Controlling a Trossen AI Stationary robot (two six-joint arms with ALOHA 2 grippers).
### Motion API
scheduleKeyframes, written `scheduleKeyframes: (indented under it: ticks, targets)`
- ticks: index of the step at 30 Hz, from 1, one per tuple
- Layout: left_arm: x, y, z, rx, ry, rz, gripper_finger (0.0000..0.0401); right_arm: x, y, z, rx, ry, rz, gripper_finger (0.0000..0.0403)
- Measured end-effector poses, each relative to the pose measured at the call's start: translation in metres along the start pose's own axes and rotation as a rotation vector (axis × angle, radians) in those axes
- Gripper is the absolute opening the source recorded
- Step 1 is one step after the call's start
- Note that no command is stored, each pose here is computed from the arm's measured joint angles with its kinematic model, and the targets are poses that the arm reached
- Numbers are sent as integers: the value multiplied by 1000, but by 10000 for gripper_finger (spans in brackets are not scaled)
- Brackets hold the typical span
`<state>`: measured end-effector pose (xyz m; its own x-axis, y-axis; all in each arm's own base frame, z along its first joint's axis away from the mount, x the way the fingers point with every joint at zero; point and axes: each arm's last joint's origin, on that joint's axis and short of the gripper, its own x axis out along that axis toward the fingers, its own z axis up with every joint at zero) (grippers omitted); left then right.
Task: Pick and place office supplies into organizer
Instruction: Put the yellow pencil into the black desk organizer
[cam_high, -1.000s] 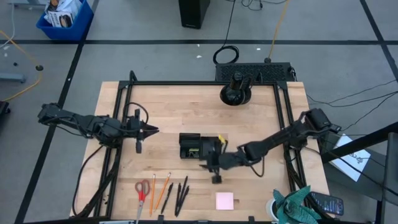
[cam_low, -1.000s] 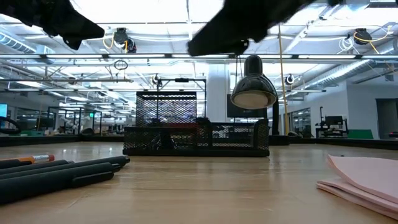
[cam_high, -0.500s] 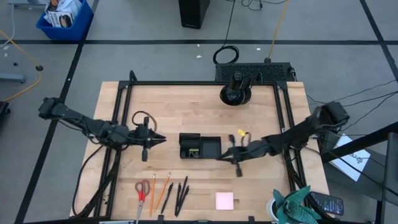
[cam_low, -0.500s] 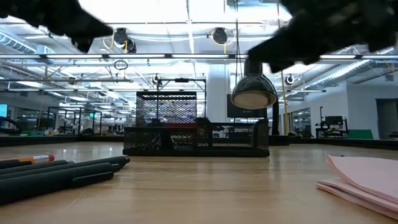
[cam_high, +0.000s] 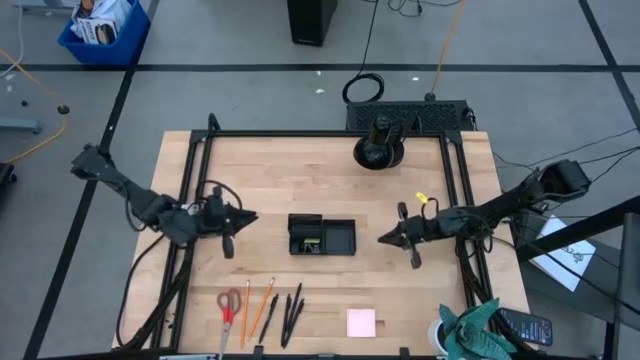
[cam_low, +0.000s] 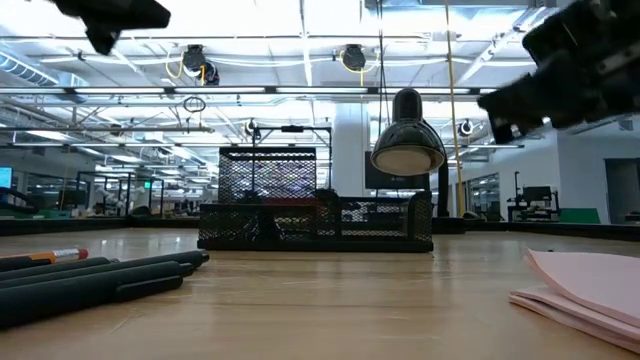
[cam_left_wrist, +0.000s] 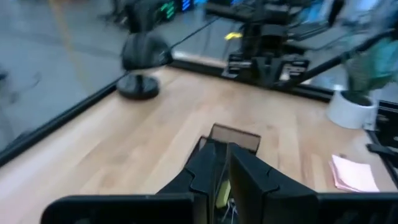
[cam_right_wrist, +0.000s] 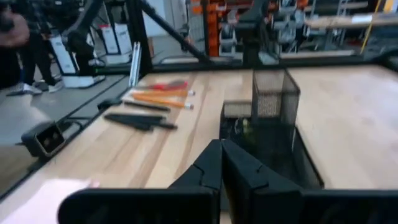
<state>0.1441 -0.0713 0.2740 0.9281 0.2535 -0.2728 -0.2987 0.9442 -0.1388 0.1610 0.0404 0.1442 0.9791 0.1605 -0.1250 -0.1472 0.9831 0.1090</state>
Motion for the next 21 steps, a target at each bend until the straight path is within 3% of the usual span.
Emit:
scheduleKeyframes:
  ticks: [6, 11, 16, 21]
  targets:
    - [-1, -37, 25, -60, 164, 111, 46, -3, 0, -1, 66, -31, 7, 0]
    - [14, -75, 34, -154, 360, 205, 46, -4, 1, -1, 39, -29, 49, 0]
    - [24, -116, 18, -278, 663, 327, 46, -4, 3, 1, 15, -46, 113, 0]
    - [27, -156, -14, -489, 885, 449, 46, -4, 3, 1, 4, -45, 124, 0]
